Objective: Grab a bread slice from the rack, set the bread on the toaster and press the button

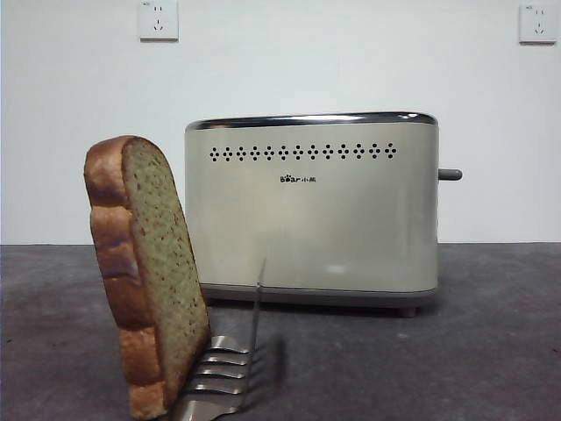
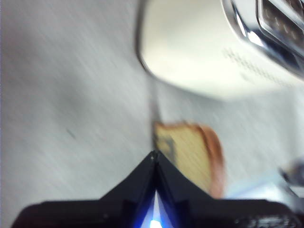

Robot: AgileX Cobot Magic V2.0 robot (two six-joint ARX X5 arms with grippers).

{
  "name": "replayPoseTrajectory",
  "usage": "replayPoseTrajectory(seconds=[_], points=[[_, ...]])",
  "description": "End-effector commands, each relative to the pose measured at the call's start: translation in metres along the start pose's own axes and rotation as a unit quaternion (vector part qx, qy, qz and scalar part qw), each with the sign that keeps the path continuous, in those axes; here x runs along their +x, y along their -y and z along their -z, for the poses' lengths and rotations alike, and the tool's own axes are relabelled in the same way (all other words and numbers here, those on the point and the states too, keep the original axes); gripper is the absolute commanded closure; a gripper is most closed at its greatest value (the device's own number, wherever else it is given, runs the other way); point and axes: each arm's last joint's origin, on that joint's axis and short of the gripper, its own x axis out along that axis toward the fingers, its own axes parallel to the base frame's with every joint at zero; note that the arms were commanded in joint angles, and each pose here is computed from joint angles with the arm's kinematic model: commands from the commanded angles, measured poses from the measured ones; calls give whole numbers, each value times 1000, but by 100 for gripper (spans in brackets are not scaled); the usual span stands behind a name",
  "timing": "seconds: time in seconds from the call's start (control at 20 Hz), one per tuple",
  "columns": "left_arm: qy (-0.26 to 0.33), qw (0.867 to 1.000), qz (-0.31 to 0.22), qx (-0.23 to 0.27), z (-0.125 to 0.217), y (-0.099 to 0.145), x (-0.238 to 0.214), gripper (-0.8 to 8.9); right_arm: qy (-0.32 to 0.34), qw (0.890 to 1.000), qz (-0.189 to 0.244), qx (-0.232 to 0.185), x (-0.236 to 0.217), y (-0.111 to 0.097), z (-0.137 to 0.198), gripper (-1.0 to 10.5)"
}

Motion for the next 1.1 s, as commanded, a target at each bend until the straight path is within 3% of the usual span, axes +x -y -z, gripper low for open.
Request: replayPoseTrajectory(seconds=[0.05, 0.25, 0.45, 0.55, 1.1], points=[[-33, 999, 16, 14, -2, 7, 7, 818, -21, 999, -20, -19, 7, 0, -5, 945], [-87, 995, 38, 33, -2, 18, 27, 783, -53, 998, -20, -10, 22, 2, -10, 945], [-104, 992, 55, 53, -3, 33, 46, 395, -66, 998, -17, -10, 29, 4, -13, 945], [-97, 991, 68, 60, -4, 42, 53, 317, -64, 998, -17, -10, 30, 4, -14, 945], [-159, 982, -37, 99, 10, 58, 108, 316, -64, 998, -17, -10, 30, 4, -14, 945]])
